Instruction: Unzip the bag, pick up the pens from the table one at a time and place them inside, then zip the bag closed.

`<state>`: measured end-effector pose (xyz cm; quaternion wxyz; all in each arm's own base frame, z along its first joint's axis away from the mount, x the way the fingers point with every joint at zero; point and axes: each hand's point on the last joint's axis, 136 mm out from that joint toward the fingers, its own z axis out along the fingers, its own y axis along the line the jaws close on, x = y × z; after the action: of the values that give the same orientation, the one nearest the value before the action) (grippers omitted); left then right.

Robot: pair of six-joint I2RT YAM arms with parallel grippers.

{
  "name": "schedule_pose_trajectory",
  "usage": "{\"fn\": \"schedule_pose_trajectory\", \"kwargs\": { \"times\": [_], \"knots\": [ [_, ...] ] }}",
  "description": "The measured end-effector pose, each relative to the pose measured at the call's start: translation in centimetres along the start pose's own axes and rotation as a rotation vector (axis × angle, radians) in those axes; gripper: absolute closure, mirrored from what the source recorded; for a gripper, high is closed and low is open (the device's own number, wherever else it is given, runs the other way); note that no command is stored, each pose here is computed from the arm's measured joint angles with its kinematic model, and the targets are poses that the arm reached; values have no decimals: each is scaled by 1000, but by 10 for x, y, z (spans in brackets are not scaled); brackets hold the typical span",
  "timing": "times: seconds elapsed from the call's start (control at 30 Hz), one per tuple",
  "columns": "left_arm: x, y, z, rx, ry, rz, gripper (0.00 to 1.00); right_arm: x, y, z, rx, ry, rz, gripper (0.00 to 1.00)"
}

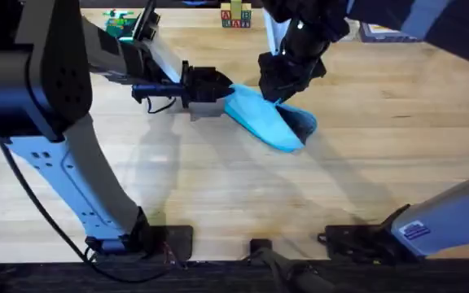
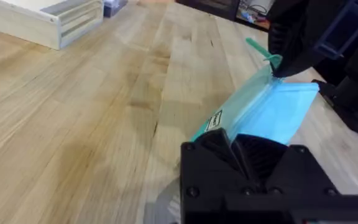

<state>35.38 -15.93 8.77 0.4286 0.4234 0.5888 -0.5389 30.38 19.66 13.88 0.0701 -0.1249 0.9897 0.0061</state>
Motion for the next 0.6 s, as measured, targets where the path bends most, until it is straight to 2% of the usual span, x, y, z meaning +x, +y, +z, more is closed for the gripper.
{"fn": "schedule_pose_trajectory", "kwargs": {
  "times": [0.27, 0.6],
  "knots": [
    [1, 0, 0, -1, 4, -2, 959, 8, -18, 14, 12, 47, 90, 968],
    [1, 0, 0, -1, 4, -16, 959, 16, -21, 14, 23, 80, 93, 967]
  ]
}}
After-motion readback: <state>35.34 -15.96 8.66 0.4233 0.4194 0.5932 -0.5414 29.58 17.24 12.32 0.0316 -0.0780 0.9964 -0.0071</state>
